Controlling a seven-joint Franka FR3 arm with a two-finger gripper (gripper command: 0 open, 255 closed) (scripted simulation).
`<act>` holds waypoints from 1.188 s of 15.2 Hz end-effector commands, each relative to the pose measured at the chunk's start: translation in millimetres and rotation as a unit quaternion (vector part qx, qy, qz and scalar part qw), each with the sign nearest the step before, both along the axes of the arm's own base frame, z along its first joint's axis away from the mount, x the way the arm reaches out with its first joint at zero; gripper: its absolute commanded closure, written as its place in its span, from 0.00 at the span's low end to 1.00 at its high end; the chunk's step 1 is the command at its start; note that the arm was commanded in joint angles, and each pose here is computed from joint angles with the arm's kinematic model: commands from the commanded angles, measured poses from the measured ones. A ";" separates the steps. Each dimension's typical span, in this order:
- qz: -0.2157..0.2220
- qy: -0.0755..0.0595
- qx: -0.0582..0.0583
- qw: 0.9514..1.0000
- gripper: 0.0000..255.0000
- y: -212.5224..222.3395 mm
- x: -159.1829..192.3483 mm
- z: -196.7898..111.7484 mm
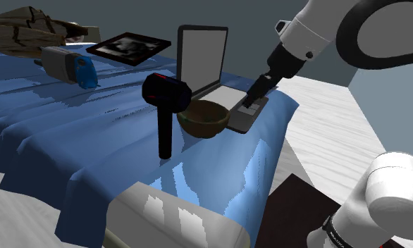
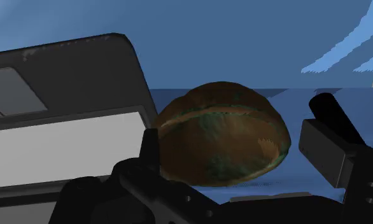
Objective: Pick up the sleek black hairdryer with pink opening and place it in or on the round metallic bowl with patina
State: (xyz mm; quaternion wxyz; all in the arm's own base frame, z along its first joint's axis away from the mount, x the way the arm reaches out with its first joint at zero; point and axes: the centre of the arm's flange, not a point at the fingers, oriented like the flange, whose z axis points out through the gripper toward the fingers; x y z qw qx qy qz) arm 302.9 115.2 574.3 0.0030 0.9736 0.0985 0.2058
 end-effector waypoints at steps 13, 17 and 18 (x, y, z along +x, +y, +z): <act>0.025 -0.248 0.084 0.965 0.00 157.3 -30.8 -31.2; 0.027 -0.265 0.089 0.960 0.00 171.1 -24.2 -38.9; 0.027 -0.265 0.089 0.960 0.00 172.2 -19.9 -41.8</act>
